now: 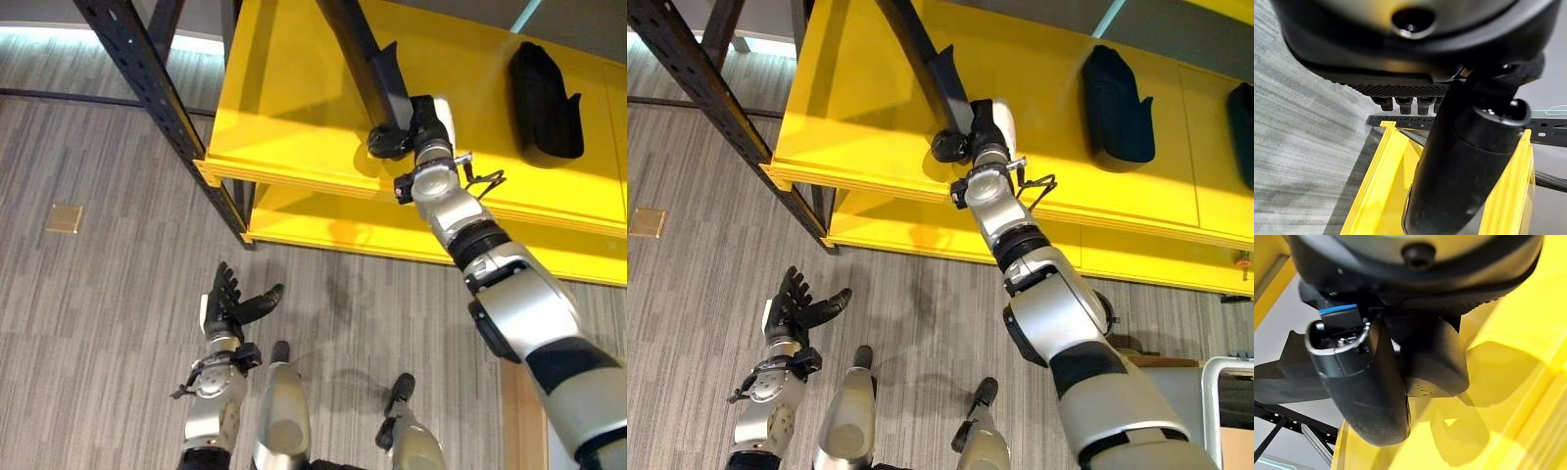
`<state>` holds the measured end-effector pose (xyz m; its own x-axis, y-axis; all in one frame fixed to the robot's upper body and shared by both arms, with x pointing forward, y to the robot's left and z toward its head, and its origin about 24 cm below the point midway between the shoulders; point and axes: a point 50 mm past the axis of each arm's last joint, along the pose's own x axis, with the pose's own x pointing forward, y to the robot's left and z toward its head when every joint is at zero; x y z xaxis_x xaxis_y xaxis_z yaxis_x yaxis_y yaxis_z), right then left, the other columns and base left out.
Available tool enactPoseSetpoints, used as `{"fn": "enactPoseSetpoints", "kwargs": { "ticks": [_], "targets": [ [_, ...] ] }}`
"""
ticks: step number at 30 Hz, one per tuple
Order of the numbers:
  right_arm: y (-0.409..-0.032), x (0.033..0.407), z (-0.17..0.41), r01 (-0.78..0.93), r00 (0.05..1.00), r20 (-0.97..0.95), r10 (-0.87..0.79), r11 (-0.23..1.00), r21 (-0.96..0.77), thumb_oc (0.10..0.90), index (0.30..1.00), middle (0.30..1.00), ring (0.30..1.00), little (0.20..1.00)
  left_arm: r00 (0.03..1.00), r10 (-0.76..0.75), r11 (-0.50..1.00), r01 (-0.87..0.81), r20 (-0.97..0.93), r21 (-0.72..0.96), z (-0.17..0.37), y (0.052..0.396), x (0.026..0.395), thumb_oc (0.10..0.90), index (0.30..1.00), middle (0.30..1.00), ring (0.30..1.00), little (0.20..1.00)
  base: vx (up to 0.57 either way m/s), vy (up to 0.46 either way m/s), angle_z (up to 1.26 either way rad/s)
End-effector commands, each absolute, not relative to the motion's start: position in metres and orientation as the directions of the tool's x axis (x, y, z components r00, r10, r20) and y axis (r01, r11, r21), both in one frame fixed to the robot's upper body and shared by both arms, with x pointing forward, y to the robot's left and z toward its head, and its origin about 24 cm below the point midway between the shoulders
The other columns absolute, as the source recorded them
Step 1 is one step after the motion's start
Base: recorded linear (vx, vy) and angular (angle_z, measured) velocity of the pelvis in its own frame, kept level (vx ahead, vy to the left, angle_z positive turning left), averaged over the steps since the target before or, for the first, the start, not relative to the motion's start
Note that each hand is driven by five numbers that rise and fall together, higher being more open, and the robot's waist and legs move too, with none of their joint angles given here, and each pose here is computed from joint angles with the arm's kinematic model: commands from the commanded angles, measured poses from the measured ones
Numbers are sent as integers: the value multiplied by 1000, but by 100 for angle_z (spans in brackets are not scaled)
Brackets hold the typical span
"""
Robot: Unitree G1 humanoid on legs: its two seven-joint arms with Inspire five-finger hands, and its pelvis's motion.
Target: Move parts from the plastic box to the shelf.
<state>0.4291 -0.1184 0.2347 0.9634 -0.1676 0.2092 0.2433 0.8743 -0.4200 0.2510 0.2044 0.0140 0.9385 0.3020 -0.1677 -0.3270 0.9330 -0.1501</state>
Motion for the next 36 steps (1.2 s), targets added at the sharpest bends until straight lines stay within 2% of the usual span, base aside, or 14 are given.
{"fn": "enactPoseSetpoints", "kwargs": {
  "ticks": [1, 18, 36],
  "targets": [
    [-120, 415, 352, 419, 822, 536, -193, 843, -337, 400, 300, 300, 300, 300, 959, 274, 927, -244, 72, -284, 60, 185, 253, 900, 1000, 1000, 1000, 1000, -5, 43, 2],
    [-187, 410, 368, 616, 743, 553, -377, 709, -344, 400, 300, 300, 300, 300, 956, 280, 917, -237, 93, -319, 67, 180, 251, 900, 1000, 1000, 1000, 1000, -3, 16, 2],
    [-218, 404, 371, 675, 704, 551, -447, 663, -324, 400, 300, 300, 300, 300, 963, 246, 922, -200, 106, -331, 70, 173, 255, 900, 1000, 1000, 1000, 1000, 0, 0, 0]
  ]
}}
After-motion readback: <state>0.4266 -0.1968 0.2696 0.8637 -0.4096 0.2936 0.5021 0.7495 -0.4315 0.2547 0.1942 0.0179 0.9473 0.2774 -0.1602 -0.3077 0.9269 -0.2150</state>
